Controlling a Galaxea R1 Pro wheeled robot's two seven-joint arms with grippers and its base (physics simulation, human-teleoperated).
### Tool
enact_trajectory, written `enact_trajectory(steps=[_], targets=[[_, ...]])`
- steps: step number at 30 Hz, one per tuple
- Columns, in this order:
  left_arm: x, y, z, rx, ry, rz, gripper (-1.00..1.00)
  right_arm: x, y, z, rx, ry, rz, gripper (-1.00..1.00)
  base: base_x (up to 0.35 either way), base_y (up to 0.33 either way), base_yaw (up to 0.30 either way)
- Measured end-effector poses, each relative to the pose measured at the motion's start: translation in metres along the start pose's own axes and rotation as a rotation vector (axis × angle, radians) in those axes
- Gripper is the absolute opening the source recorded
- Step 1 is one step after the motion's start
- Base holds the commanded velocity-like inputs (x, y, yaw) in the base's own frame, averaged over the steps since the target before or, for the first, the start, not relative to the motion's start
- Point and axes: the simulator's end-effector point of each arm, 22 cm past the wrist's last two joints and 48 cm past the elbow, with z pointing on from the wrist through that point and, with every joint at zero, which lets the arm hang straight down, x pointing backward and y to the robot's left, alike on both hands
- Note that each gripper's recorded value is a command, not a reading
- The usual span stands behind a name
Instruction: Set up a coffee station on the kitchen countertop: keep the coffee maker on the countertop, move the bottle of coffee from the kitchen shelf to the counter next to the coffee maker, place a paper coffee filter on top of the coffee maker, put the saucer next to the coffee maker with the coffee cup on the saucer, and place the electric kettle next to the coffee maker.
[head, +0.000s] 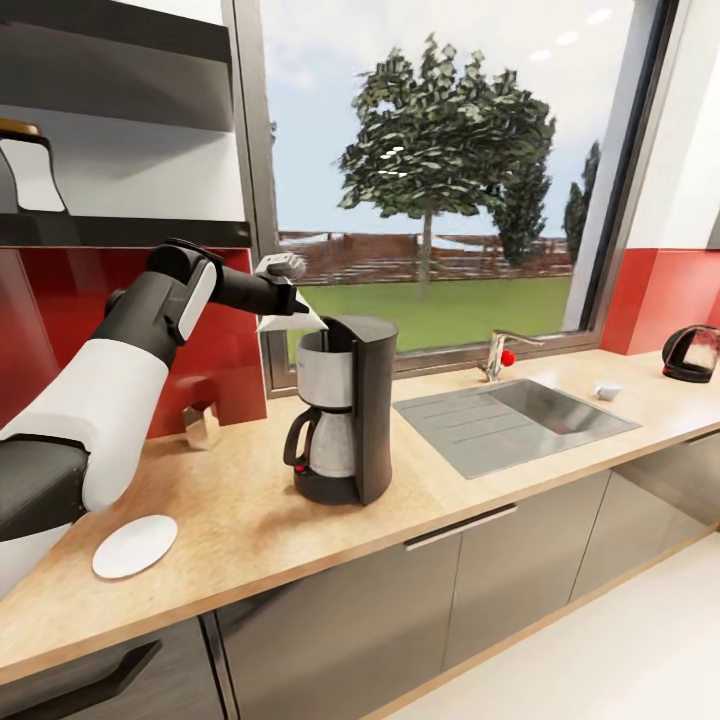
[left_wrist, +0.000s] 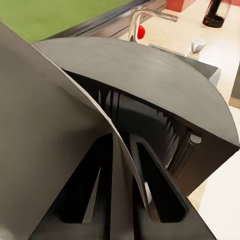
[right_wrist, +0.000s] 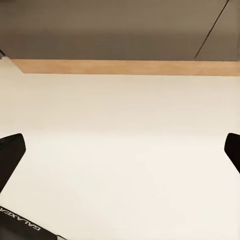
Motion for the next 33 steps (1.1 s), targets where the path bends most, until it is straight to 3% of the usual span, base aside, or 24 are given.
enact_trajectory(steps=[21,27,33], targets=[[-0.008,0.001,-0.003,-0.011,-0.001,0.008,-1.00,0.001,0.000,0.000,0.000,0.001,0.000,1.00,0.015,-0.001,0.000],[-0.029,0.010,-0.012,-0.034,0.022,-0.026,-1.00,0.001,0.000,0.000,0.000,0.001,0.000,1.00,0.000,0.000,0.000],[-0.037,0.002,-0.010,-0.027,0.030,-0.028,-1.00,0.001,0.000,0.000,0.000,0.001,0.000,1.00,0.000,0.000,0.000]])
